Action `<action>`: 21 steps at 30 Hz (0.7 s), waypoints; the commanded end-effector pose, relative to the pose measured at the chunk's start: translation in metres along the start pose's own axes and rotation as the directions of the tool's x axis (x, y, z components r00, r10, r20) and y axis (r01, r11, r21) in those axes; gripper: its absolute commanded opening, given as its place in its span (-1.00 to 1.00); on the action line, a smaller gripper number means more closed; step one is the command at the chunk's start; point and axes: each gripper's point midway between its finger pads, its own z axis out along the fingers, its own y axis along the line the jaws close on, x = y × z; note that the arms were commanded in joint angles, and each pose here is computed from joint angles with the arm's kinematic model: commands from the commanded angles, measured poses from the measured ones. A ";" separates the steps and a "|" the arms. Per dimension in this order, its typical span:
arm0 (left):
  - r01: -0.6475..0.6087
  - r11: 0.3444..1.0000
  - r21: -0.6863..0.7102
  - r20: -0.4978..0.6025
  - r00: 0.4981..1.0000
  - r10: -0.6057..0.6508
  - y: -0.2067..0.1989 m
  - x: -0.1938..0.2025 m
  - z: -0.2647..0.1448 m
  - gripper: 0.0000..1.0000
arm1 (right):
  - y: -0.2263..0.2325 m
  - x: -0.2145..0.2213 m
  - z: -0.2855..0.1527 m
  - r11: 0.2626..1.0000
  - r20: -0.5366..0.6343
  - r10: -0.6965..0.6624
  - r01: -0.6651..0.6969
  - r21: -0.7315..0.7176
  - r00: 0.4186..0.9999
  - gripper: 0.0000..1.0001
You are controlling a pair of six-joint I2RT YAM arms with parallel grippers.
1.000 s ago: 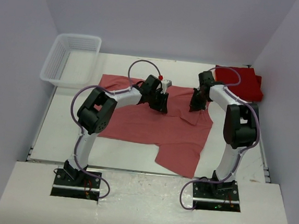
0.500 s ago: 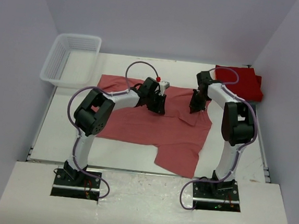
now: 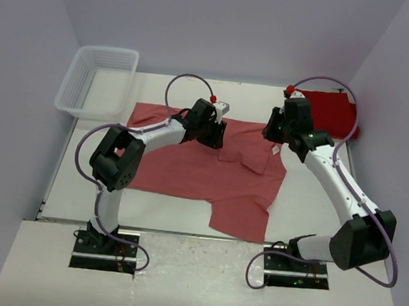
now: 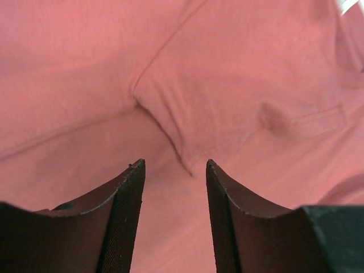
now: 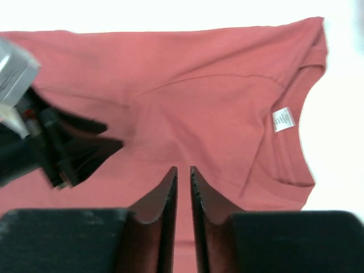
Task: Fold and stack the t-shirts
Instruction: Fold the flattened tshirt in 1/3 of the way
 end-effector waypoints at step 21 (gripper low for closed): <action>-0.001 0.991 0.131 0.124 0.992 -0.016 -0.043 -0.028 -0.047 -0.01 | -0.058 0.244 -0.093 0.899 -0.213 0.380 -0.305 0.316 0.900 -0.70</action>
